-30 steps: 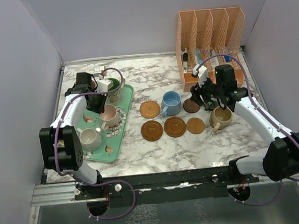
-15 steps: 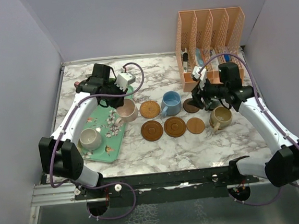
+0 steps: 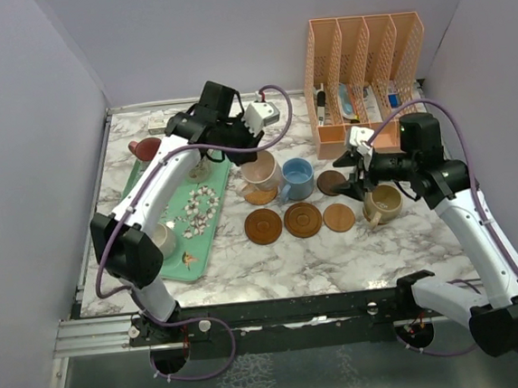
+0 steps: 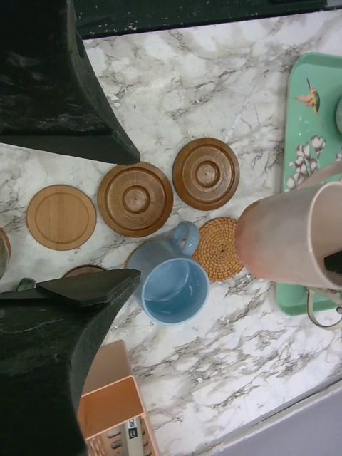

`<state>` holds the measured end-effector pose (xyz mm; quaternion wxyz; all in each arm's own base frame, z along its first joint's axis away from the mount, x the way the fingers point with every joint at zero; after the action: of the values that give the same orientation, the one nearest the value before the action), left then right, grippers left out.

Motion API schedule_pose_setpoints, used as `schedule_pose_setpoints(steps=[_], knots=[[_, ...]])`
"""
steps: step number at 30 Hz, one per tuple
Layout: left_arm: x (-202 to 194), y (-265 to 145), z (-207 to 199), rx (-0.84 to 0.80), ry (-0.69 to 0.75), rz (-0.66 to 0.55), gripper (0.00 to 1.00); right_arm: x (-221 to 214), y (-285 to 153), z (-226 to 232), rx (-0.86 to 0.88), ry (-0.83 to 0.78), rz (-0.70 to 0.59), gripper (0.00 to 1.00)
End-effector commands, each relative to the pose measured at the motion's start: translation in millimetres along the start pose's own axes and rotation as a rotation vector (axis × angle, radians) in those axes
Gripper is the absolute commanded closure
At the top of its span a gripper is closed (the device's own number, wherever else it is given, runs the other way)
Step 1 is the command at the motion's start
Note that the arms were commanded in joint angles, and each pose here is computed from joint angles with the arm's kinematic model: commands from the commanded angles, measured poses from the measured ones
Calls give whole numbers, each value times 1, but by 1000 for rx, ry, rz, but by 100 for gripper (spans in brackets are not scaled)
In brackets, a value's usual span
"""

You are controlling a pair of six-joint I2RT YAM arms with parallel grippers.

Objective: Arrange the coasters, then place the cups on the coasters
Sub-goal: Pick up the cup from the tray, then place the cup on the coaster.

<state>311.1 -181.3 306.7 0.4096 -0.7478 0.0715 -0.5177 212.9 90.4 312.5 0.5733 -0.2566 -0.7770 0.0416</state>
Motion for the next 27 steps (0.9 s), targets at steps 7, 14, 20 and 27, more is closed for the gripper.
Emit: schedule_pose_setpoints(steps=[7,14,20,27], knots=[[47,34,-26,-128,78,-36,100,23,-12,6,13,-163,-113,39],[59,61,-38,-185,100,-20,100,20,-12,6,55,-200,-93,44],[72,74,-52,-190,95,-17,100,21,-15,8,55,-225,-67,45],[75,88,-70,-196,80,15,100,21,-21,4,52,-240,10,45]])
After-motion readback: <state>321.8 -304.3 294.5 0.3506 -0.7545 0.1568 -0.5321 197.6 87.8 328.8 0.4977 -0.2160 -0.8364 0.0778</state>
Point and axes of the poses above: each gripper's point midway between its finger pads, its own y axis out along the fingers, its own z axis along the line the jaws close on, x = y × z, the point moved 10 cm from there along -y, back along the fingers, and after that the axes turned 9 degrees about -y, right-handed, at the moved point
